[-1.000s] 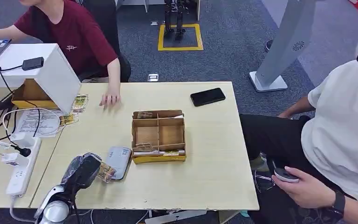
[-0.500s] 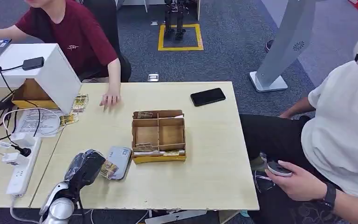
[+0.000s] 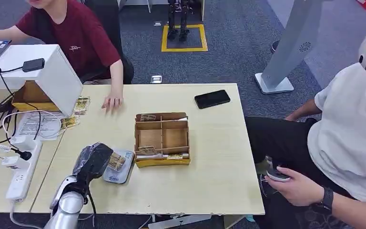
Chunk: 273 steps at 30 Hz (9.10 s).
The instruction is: Pass the card to the sensor for recognition and then transmit it.
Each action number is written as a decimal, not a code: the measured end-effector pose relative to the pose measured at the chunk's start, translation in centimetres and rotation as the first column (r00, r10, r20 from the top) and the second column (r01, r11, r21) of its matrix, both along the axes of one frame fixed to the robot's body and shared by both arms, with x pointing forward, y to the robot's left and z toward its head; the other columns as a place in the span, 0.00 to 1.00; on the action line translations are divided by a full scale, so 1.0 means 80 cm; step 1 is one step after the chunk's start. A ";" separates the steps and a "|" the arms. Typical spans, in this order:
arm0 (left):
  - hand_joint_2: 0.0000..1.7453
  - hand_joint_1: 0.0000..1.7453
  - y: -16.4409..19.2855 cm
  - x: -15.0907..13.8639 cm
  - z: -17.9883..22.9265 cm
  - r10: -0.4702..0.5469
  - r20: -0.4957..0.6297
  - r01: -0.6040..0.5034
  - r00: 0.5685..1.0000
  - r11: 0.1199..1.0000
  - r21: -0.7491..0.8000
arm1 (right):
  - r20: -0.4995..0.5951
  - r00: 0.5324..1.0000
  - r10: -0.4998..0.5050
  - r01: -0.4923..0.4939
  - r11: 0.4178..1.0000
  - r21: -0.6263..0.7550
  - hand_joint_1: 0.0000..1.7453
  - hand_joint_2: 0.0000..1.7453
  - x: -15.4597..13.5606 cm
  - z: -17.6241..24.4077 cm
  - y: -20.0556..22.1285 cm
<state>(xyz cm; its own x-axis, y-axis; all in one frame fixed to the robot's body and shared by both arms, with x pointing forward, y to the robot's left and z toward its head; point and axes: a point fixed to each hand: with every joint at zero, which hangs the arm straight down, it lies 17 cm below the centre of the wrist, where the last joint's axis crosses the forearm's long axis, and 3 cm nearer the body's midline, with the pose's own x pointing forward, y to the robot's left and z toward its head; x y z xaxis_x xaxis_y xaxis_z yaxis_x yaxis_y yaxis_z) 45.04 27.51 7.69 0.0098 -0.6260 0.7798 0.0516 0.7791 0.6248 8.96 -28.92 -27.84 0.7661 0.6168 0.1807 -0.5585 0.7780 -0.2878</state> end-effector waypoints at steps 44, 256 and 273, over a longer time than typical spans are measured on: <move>1.00 1.00 -0.034 -0.001 -0.021 -0.051 -0.017 0.048 0.999 0.983 -0.178 | 0.017 1.000 0.018 -0.018 1.000 0.005 0.00 1.00 0.004 0.001 0.005; 1.00 0.00 -0.149 -0.028 0.000 -0.459 0.081 0.301 0.885 0.696 0.652 | 0.018 0.998 0.054 -0.054 0.999 0.010 0.00 1.00 0.003 0.001 0.014; 1.00 0.00 -0.170 -0.023 0.022 -0.475 0.126 0.319 0.871 0.742 0.590 | 0.013 0.998 0.055 -0.055 0.998 0.011 0.00 1.00 0.002 0.001 0.015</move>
<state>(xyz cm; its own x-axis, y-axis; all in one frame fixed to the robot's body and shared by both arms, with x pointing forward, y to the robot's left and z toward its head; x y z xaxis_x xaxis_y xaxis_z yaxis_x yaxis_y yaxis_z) 43.21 13.91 9.48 -0.4824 -0.8382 0.2542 0.0604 0.2577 0.9643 9.12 -27.76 -27.79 0.7286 0.6558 0.1977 -0.5969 0.7495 -0.2862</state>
